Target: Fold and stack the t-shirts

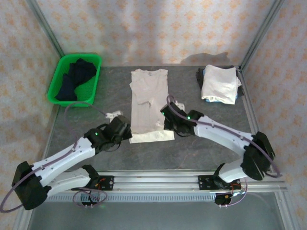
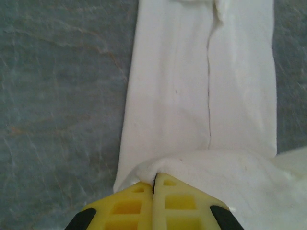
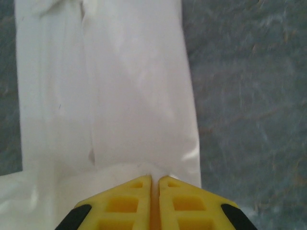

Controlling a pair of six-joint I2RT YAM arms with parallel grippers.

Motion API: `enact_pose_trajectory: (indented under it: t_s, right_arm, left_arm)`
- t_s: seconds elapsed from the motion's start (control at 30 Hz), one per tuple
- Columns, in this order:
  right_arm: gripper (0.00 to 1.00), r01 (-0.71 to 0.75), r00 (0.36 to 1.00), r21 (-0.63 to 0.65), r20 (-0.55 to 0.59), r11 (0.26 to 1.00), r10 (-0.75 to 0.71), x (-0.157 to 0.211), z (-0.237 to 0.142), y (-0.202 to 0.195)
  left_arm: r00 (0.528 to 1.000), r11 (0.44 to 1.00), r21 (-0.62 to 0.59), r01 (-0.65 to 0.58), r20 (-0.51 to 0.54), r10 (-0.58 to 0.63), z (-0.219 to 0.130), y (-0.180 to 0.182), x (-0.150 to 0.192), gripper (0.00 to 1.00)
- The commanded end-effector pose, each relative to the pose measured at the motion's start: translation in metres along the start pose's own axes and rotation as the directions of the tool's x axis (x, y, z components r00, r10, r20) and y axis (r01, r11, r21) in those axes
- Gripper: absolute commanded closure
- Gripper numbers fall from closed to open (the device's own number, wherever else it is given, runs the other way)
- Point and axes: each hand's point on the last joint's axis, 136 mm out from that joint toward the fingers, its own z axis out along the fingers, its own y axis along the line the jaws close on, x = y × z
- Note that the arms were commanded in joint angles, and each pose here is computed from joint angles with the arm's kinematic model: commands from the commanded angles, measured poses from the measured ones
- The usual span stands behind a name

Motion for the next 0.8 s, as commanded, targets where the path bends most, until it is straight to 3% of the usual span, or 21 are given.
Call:
enact_pose_trajectory:
  t_s: [0.0,0.53,0.77]
  right_arm:
    - [0.9,0.053,0.998,0.021,0.017,0.998,-0.053,-0.031,0.012,0.001]
    - [0.92,0.025,0.994,-0.019,-0.103,0.999,-0.027,-0.118,0.097,0.01]
    - [0.89,-0.007,0.985,-0.032,-0.175,0.999,0.001,-0.133,0.142,-0.001]
  left_arm:
    - [0.999,0.999,0.023,-0.049,-0.007,0.05,0.01,-0.014,-0.029,1.0]
    - [0.983,1.0,-0.018,0.005,-0.184,-0.008,0.115,-0.035,-0.113,1.0]
    - [0.956,0.998,-0.056,0.023,-0.29,-0.039,0.165,-0.024,-0.112,1.0]
